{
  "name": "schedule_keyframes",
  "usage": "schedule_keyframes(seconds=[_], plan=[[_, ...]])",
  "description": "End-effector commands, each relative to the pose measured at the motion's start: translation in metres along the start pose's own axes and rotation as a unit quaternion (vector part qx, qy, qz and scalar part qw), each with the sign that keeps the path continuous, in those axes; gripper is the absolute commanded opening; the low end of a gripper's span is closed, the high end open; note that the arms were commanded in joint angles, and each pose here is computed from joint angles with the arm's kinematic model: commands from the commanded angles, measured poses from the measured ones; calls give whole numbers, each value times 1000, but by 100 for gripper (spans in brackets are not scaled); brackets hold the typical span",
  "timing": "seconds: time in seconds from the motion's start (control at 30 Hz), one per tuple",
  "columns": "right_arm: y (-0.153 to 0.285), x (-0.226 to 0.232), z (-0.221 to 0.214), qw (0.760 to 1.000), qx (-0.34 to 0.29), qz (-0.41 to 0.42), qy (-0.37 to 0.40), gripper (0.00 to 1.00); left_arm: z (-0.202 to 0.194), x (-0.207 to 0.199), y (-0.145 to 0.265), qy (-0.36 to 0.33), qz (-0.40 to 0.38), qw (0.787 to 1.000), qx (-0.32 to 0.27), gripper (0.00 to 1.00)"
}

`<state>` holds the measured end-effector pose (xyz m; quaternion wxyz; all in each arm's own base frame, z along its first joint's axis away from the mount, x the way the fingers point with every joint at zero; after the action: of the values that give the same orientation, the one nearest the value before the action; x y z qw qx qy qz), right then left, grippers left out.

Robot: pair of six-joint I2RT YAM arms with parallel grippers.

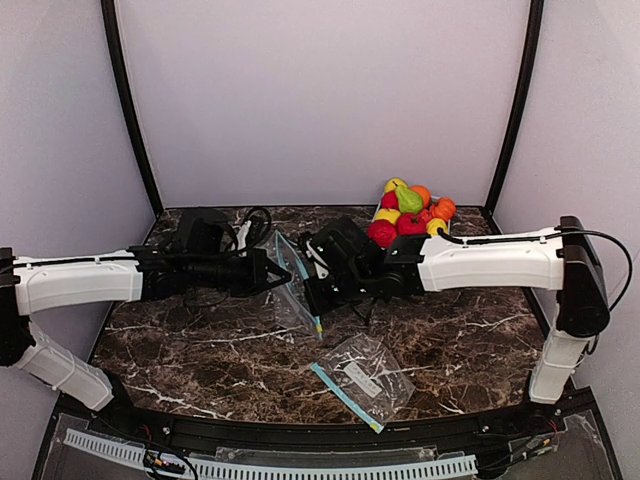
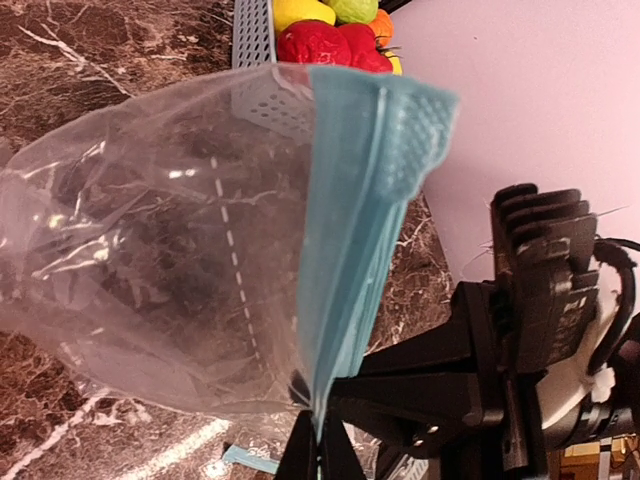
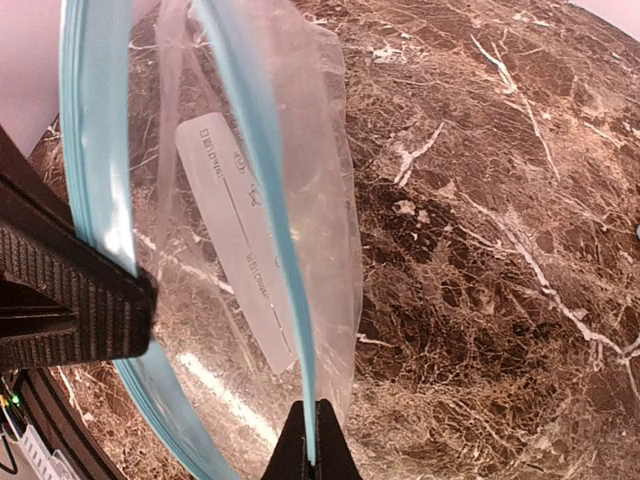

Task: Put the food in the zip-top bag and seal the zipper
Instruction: Open the zipper food storage bag at the center of the board.

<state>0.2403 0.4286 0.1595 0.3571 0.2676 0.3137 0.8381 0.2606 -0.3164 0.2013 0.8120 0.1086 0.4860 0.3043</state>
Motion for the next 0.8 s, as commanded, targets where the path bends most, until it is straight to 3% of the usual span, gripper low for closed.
schedule_keyframes(seconds=[0.0, 0.17, 0.37, 0.43, 0.77], plan=[[13, -9, 12, 999, -20, -33, -13, 0, -14, 36, 19, -15, 94, 995, 8, 1], [21, -17, 12, 999, -21, -42, -10, 0, -24, 72, 36, -24, 181, 983, 2, 1], [17, -7, 5, 1000, -4, -14, 15, 0, -27, 73, 34, -31, 182, 983, 12, 1], [17, -3, 3, 1000, 0, -7, 25, 0, -22, 66, 34, -48, 175, 983, 12, 9], [21, 5, -2, 999, 11, 8, 50, 0, 16, 18, 63, -170, 151, 974, -10, 79]])
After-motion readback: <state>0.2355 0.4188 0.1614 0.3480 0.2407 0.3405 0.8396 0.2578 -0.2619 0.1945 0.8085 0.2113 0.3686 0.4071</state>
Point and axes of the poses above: each gripper's point midway between its finger pads, its own y axis back along the fingers, its own x axis along the line the jaws close on, z = x × y, the point moved 1 cm from there along y, back along the fingers, and after that the axes turned 1 degree about -y, right-handed, at the moved point
